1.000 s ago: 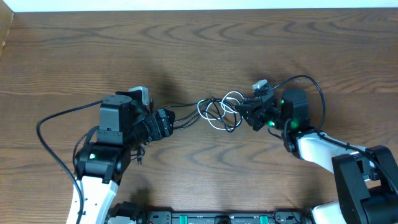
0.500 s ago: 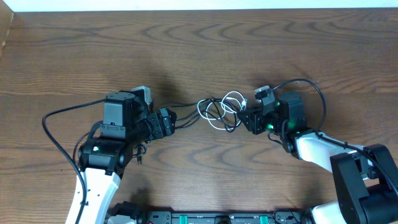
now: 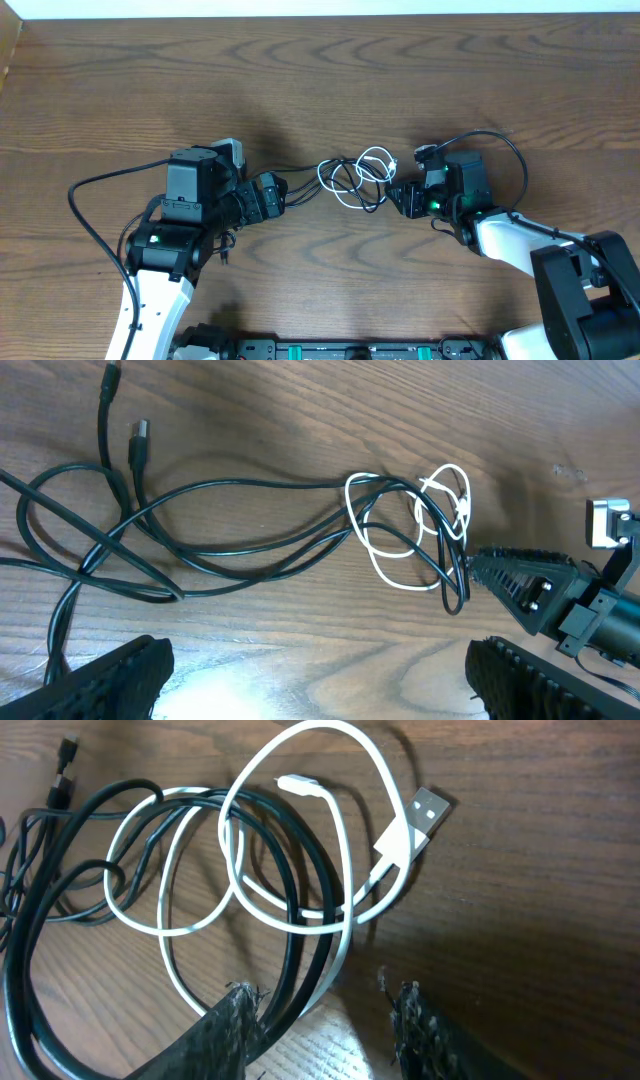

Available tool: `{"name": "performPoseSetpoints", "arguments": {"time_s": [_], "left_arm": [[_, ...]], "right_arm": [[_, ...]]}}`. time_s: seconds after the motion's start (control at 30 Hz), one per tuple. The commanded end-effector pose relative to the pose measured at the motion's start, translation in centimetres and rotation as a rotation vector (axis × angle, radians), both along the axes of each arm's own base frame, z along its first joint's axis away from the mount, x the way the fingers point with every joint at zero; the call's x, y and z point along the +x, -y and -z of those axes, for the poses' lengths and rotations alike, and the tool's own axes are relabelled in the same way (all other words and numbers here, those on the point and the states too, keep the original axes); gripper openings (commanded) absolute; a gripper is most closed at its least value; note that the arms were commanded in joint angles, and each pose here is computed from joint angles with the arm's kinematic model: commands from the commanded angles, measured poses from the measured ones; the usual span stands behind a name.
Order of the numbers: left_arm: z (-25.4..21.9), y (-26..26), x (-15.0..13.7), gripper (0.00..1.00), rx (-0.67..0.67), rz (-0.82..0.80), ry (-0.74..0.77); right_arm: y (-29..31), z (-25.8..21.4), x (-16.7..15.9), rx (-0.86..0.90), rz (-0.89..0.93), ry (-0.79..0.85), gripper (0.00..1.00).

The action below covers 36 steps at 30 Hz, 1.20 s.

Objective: Untangle cables
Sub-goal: 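Hold the cables with both grippers near the table center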

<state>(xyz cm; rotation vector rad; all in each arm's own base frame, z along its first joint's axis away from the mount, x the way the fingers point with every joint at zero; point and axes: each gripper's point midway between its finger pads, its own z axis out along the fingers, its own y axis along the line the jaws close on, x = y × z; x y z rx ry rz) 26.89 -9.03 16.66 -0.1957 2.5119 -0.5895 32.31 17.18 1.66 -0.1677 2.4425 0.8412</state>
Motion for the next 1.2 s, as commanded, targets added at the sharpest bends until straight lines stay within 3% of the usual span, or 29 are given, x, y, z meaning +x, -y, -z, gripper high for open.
{"name": "performPoseSetpoints", "arguments": {"time_s": [0.0, 0.4, 0.9, 1.17], "left_arm": [[-0.8, 0.1, 0.3, 0.98, -0.006, 0.005, 0.019], [-0.8, 0.1, 0.3, 0.98, -0.006, 0.005, 0.019], [-0.8, 0.1, 0.3, 0.98, -0.006, 0.006, 0.019], [-0.8, 0.1, 0.3, 0.98, -0.006, 0.005, 0.019]], "right_arm": [[-0.2, 0.9, 0.0, 0.000, 0.013, -0.030, 0.43], [-1.2, 2.7, 0.2, 0.033, 0.036, -0.064, 0.43], [-1.8, 2.6, 0.8, 0.060, 0.031, -0.036, 0.03], [-1.7, 1.4, 1.3, 0.132, 0.006, -0.015, 0.01]]}}
